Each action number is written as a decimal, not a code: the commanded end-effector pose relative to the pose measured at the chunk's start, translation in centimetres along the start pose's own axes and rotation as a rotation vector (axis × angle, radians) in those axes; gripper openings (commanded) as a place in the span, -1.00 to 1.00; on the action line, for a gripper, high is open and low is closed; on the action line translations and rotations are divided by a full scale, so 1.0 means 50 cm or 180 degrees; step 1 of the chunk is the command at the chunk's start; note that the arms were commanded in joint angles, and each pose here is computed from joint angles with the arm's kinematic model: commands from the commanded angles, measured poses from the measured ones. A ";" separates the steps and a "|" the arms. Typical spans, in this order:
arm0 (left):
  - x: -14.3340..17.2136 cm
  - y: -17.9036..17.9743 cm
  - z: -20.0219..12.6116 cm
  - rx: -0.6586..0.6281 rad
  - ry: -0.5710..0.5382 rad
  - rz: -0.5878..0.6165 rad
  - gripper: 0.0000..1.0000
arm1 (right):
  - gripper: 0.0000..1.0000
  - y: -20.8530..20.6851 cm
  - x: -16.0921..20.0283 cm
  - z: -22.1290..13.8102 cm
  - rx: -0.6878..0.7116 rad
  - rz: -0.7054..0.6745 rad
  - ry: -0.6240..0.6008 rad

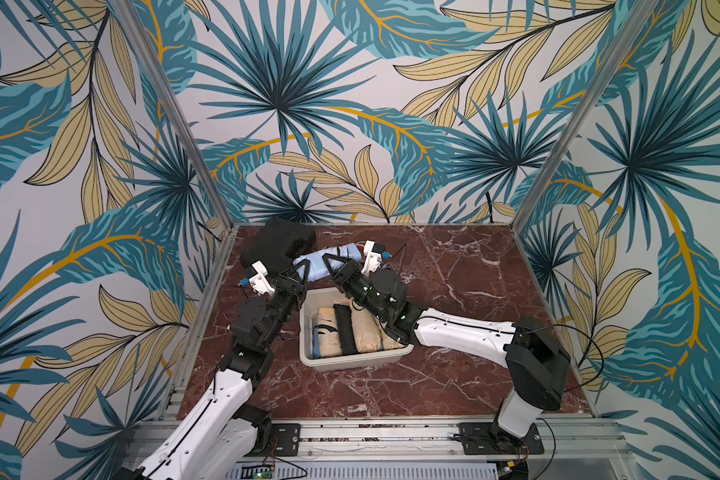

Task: Put the umbrella into the storage box
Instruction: Move the storage box to the center of the board.

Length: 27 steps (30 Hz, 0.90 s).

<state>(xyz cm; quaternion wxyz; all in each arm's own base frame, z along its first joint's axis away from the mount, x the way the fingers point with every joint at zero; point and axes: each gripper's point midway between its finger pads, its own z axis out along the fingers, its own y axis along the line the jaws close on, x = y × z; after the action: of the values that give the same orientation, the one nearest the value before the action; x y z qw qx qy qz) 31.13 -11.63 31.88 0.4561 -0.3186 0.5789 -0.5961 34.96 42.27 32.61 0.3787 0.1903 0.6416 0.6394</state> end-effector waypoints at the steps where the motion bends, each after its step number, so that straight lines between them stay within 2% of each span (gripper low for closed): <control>1: 0.006 -0.016 -0.016 0.0127 0.0036 0.0044 0.35 | -0.53 0.040 -0.026 0.006 -0.0174 -0.0117 -0.0191; 4: 0.005 0.015 -0.027 -0.0038 -0.0003 -0.0002 0.82 | -0.63 0.049 -0.039 -0.003 -0.0138 -0.0342 -0.0272; 6: 0.007 0.044 -0.038 -0.0186 -0.0018 -0.0036 0.98 | -0.71 0.048 -0.055 -0.013 -0.0041 -0.0566 -0.0331; 10: 0.015 0.096 -0.077 -0.0493 0.0004 0.0057 1.00 | -0.83 0.020 -0.083 -0.053 0.0371 -0.1060 -0.0266; 14: 0.015 0.139 -0.131 -0.1014 0.0041 0.0412 1.00 | -0.87 -0.008 -0.086 -0.095 0.0798 -0.1520 0.0053; 17: 0.015 0.158 -0.169 -0.1392 0.0140 0.0750 0.98 | -0.89 -0.024 -0.062 -0.116 0.1034 -0.1793 0.0487; 20: 0.017 0.158 -0.200 -0.1693 0.0303 0.1044 0.96 | -0.88 -0.038 -0.006 -0.123 0.1109 -0.1926 0.1140; 24: 0.013 0.176 -0.239 -0.2136 0.0480 0.1367 0.92 | -0.89 -0.062 0.080 -0.139 0.1194 -0.1862 0.2089; 27: 0.024 0.187 -0.251 -0.2228 0.0643 0.1443 0.86 | -0.89 -0.078 0.122 -0.151 0.1247 -0.1781 0.2568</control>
<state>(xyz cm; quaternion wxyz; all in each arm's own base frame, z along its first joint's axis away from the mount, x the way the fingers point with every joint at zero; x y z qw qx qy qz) 22.66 -7.54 23.92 0.4192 -0.2870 0.7916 -0.3393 30.20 40.47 29.43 0.3170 -0.1080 0.8481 0.4106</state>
